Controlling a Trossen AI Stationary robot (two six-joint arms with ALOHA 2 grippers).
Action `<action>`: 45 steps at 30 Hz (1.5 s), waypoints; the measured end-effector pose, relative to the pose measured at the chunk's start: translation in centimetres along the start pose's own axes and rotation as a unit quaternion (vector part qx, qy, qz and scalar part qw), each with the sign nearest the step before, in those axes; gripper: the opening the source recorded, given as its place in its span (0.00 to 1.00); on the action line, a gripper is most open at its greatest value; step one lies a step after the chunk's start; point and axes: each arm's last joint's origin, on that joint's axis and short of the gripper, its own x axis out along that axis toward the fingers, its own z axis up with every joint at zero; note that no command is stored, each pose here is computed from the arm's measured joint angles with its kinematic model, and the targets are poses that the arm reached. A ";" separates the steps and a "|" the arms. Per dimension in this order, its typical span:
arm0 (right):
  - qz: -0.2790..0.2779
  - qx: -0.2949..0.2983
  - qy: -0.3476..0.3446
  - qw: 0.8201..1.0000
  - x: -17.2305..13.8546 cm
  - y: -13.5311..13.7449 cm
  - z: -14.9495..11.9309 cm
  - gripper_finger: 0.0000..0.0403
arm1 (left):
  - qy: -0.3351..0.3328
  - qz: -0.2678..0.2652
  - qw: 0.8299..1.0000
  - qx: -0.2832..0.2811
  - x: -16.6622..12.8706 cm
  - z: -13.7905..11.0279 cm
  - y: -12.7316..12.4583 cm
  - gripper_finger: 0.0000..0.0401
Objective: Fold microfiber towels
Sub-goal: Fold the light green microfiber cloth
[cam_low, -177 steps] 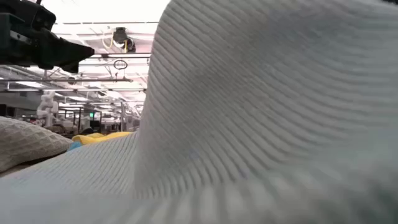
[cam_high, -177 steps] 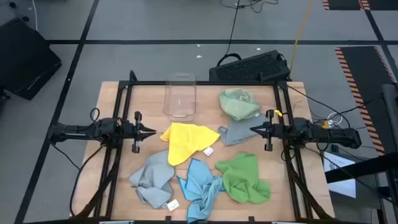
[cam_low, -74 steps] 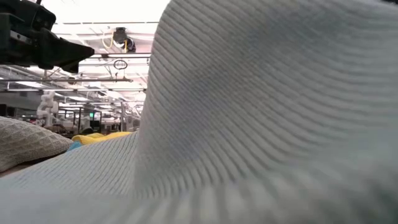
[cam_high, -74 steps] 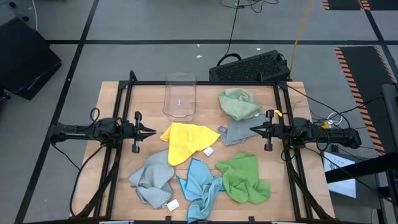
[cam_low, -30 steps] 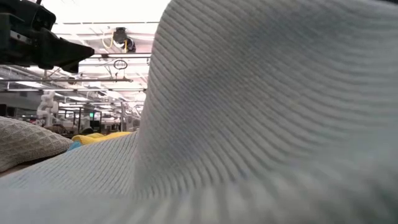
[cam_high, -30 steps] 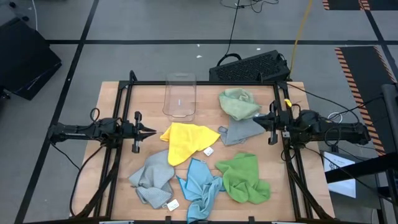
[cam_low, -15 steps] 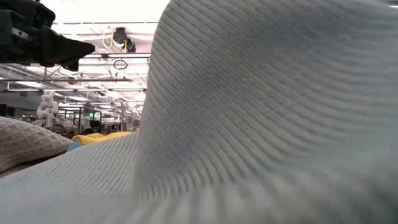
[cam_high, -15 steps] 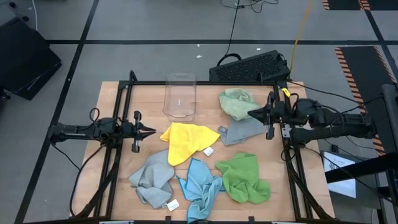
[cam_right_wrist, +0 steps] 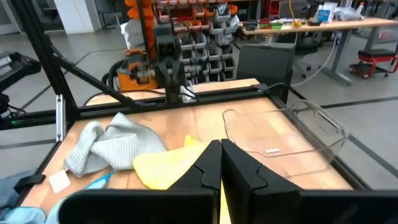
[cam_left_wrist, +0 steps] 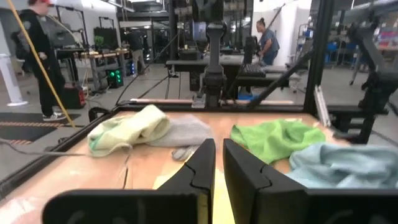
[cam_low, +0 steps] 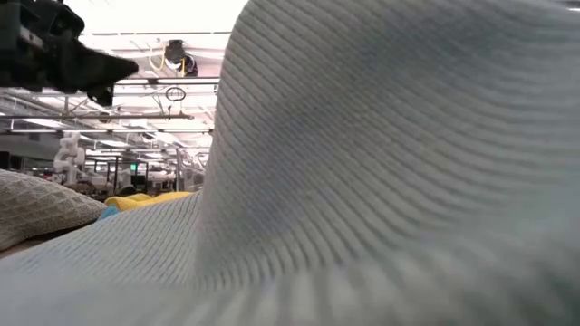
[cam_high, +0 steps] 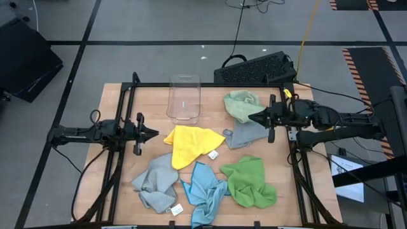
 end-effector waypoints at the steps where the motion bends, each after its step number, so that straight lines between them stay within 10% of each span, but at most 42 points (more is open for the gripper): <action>1: 0.000 0.000 0.001 1.000 0.1 0.0 0.0 0.00 | -0.003 0.000 1.000 -0.005 -0.1 0.5 0.0 0.09; 28: -0.004 0.015 0.033 0.999 1.5 -0.1 -3.0 0.00 | 0.127 -0.004 0.990 0.053 -0.3 20.1 -0.3 0.09; 45: -0.088 0.095 0.111 0.985 4.2 0.7 -9.8 0.00 | 0.234 -0.006 0.971 0.048 7.4 13.6 -0.6 0.09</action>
